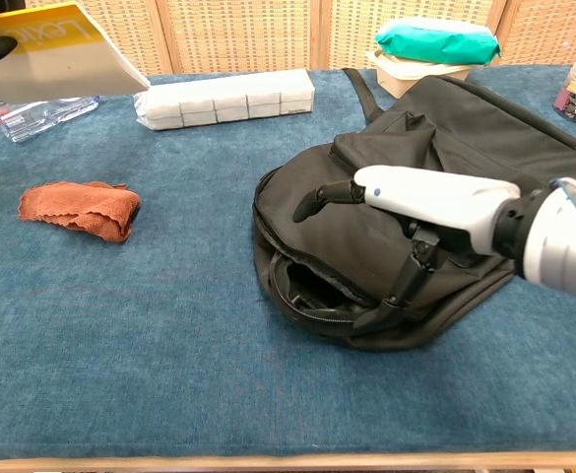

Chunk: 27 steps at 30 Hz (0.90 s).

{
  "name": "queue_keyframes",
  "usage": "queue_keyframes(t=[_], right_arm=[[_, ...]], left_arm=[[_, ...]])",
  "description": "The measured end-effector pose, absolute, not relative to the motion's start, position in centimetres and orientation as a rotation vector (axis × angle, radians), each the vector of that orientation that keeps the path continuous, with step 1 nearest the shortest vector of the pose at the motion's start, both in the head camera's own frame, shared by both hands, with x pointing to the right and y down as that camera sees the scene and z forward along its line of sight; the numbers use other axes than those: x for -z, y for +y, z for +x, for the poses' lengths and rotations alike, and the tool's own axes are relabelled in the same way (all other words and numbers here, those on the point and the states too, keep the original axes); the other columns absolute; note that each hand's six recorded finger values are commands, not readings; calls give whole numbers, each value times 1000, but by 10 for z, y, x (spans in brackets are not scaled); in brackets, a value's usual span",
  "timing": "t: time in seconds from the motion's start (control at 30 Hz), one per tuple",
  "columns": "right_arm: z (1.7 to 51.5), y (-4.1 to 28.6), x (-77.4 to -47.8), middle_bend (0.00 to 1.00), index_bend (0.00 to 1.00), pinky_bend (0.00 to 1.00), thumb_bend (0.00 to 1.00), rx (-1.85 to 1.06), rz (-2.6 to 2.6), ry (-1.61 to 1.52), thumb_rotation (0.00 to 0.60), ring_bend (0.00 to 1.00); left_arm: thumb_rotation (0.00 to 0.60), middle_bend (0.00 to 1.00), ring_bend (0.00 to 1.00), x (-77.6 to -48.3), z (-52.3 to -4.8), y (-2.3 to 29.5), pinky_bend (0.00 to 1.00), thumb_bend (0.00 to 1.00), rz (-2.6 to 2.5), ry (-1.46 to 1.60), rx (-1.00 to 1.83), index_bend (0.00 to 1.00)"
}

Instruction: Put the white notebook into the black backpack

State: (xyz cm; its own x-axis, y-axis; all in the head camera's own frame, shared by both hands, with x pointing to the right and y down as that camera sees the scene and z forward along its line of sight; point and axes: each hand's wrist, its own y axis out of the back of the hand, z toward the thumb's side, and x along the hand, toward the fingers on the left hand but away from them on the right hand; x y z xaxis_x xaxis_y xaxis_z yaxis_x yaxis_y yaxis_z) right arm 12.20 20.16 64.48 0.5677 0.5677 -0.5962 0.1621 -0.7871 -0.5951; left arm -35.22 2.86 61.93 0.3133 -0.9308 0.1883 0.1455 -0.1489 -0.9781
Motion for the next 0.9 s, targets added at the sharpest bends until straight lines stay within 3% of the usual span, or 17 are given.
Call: queue_keyframes(t=[0.7, 0.8, 0.9], right_arm=[[124, 191, -669, 107, 150, 54, 0, -1237, -2201, -636, 600, 58], [124, 193, -673, 148, 167, 181, 5, -1263, -2178, -613, 600, 126], [124, 192, -676, 269, 247, 408, 156, -1279, -2147, -607, 600, 301]], left_arm=[[600, 642, 618, -618, -363, 30, 724, 540, -1379, 815, 1139, 821], [600, 643, 618, -616, -363, 30, 724, 539, -1377, 819, 1134, 821], [600, 643, 618, -614, -364, 30, 724, 538, -1373, 824, 1128, 821]])
